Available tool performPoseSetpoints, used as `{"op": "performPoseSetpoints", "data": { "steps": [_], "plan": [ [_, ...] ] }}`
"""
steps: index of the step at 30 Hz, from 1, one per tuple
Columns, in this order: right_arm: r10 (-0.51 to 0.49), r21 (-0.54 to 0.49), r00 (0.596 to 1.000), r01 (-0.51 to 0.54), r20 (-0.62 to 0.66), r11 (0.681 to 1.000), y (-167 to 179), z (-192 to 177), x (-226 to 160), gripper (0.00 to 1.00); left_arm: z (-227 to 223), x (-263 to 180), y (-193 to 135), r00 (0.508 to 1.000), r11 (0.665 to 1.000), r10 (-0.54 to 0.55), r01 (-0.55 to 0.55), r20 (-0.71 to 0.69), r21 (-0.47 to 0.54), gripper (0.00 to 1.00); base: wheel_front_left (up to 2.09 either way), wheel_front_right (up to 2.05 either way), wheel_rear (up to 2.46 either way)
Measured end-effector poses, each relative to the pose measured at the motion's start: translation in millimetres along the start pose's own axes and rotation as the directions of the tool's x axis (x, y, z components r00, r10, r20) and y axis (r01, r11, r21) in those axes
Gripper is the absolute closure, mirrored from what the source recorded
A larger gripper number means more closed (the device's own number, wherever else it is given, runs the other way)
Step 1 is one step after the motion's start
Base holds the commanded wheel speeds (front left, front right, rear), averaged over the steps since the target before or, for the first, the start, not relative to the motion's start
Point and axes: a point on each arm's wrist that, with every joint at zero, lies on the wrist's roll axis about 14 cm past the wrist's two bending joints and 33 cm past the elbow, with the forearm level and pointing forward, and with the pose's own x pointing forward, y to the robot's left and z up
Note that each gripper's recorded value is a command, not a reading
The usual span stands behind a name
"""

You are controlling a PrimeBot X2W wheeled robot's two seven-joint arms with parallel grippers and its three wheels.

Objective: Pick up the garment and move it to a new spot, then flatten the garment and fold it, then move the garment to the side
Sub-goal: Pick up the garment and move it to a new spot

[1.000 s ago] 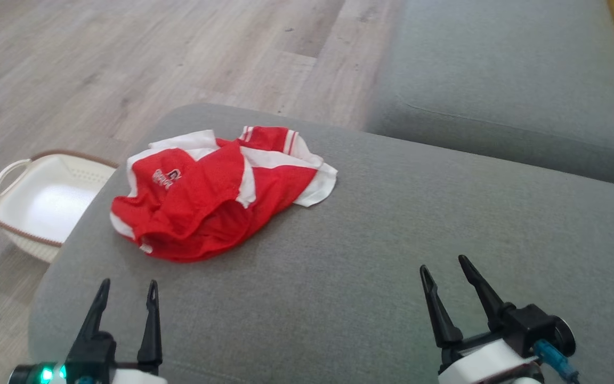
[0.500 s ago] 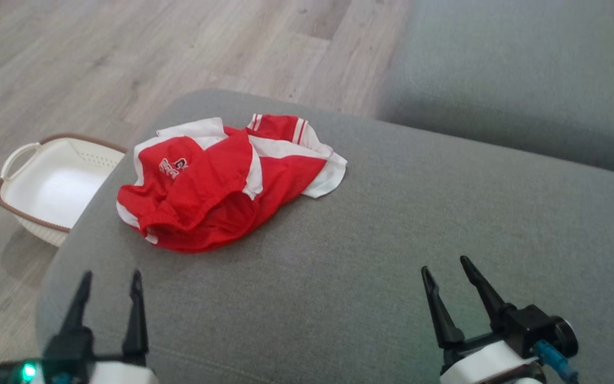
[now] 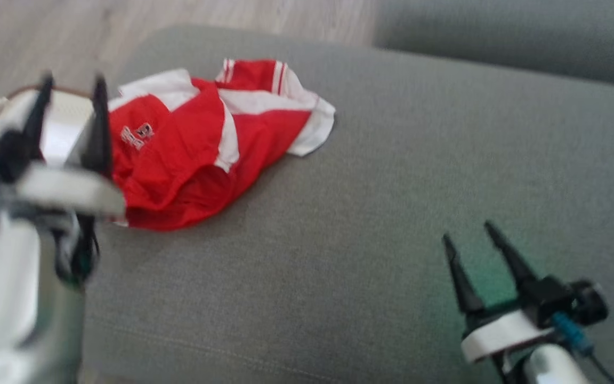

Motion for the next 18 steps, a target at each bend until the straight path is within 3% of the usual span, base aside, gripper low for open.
{"op": "performPoseSetpoints", "data": {
  "steps": [4, 7, 12, 18],
  "plan": [
    [-0.006, -0.015, 1.0, 0.006, 0.0, 1.0, -19, -5, 15, 0.0, -16, 54, -8, 0.995, 0.999, -0.043, 0.042, -0.088, -0.007, 0.0, 0.0, 0.0, 0.0],
    [-0.005, -0.021, 1.0, 0.005, -0.013, 1.0, -30, -15, 23, 0.0, -54, 79, -14, 0.966, 0.998, -0.058, 0.054, -0.253, -0.021, 0.0, 0.0, 0.0, 0.0],
    [-0.007, -0.021, 1.0, 0.007, -0.029, 1.0, -46, -29, 33, 0.0, -130, 82, -12, 0.85, 0.999, -0.039, 0.039, -0.526, -0.012, 0.0, 0.0, 0.0, 0.0],
    [0.007, -0.005, 1.0, -0.007, -0.008, 1.0, -50, -29, 41, 0.0, -180, 64, -22, 0.749, 0.999, -0.038, 0.018, -0.662, -0.037, 0.0, 0.0, 0.0, 0.0]
  ]
}}
